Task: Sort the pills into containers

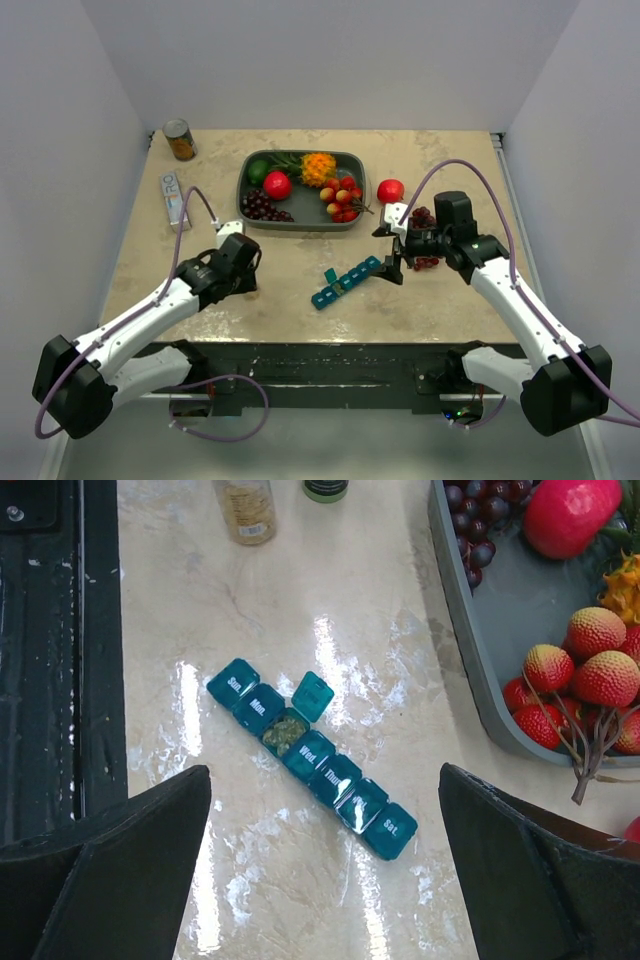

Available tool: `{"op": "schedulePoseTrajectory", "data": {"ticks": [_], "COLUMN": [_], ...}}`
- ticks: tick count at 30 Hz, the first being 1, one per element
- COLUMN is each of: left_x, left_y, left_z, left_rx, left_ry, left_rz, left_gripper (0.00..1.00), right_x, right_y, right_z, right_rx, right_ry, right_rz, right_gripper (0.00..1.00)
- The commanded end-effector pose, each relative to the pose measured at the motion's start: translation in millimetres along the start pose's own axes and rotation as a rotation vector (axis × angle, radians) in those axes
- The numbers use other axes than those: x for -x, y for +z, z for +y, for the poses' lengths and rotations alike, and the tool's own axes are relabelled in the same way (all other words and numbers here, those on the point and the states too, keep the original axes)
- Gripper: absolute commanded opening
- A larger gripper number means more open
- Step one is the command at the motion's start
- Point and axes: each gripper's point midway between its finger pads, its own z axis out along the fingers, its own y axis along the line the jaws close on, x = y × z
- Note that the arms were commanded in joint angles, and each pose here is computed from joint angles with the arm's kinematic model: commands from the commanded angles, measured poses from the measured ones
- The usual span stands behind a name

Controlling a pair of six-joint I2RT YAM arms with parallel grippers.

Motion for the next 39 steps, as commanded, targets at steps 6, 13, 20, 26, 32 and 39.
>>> {"op": "schedulePoseTrajectory", "data": {"ticks": [6, 13, 20, 26, 32, 39], "left_x": [10, 16, 28, 36, 43, 42], "left_y": [-4, -14, -35, -50, -69, -85], "left_z": [3, -8, -20, -27, -51, -95], "left_rx": [0.004, -0.061, -0.145, -0.203, -0.375, -0.641], "left_ry": [-0.071, -0.066, -0.052, -0.011, 0.112, 0.213], "left_rz": [-0.047, -0.043, -0.054, -0.062, -0.089, -0.1], "left_gripper": [0.26, 0.52, 0.66, 0.69, 0.73, 0.68], "right_x": [2, 1, -3, -8, -14, -18], "right_y": [1, 1, 3, 5, 7, 10], "right_z": [-5, -4, -4, -5, -3, -3], "right_rx": [-0.016, -0.008, -0.004, -0.001, 0.018, 0.063], "right_ry": [0.001, 0.004, 0.014, 0.018, 0.009, -0.009], "right_rz": [-0.01, -0.005, 0.003, 0.014, 0.024, 0.044], "right_gripper": [0.97, 0.97, 0.97, 0.97, 0.98, 0.99]}}
